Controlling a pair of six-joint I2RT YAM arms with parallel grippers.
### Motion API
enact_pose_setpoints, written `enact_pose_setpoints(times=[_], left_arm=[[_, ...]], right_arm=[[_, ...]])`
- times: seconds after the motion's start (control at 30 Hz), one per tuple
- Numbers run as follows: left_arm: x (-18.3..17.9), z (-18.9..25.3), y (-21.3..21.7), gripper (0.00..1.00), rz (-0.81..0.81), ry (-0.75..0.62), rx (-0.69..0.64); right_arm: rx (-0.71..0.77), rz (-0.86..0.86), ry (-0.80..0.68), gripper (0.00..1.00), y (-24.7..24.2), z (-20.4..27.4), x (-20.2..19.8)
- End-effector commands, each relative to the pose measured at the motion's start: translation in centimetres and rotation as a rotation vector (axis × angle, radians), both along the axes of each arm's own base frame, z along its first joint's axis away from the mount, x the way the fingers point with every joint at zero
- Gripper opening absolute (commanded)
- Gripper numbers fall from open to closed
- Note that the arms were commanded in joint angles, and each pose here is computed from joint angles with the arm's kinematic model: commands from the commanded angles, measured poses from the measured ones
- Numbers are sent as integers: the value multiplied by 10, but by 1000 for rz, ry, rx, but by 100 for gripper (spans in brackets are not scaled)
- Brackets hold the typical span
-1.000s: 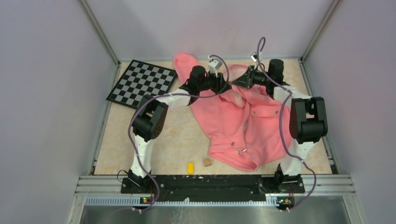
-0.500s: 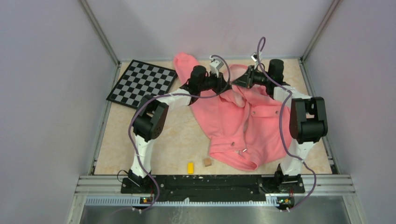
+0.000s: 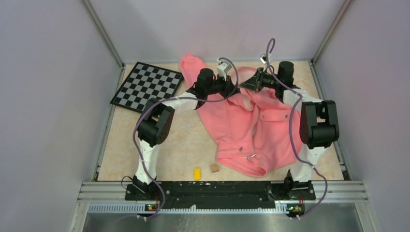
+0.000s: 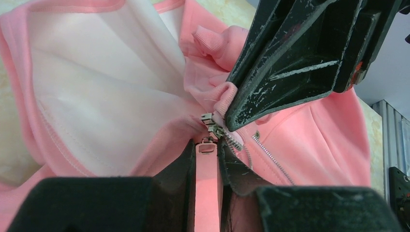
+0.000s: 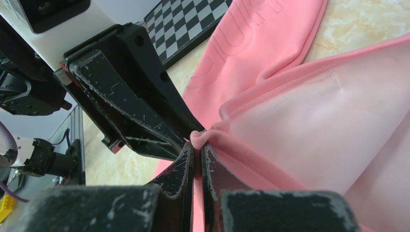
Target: Zip up the jacket
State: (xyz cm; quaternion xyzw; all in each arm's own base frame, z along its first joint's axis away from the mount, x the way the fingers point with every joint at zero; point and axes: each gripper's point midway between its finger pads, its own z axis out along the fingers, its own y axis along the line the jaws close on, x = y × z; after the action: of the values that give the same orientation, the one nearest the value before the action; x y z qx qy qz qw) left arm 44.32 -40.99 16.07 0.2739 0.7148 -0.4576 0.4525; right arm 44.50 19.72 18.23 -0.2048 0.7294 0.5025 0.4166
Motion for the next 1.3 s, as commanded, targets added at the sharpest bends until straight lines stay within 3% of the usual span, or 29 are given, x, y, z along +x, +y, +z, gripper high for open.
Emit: enact_pose_setpoints(times=[0.0,0.33,0.97,1.27], left_arm=[[-13,11,-4,0,-11,-14,-11],[-32,11,3,0,15,21,-14],[-67,1,-15,0,-67,270,-117],[-58,-7,-20,0,-8,328,-100]], right_arm=[[26,11,-133,0,5,37,-1],[26,-70,-198,0,-1,52,5],[78,-193,-310,0,-10,91,15],[147,-310,-365,0,-20,126,23]])
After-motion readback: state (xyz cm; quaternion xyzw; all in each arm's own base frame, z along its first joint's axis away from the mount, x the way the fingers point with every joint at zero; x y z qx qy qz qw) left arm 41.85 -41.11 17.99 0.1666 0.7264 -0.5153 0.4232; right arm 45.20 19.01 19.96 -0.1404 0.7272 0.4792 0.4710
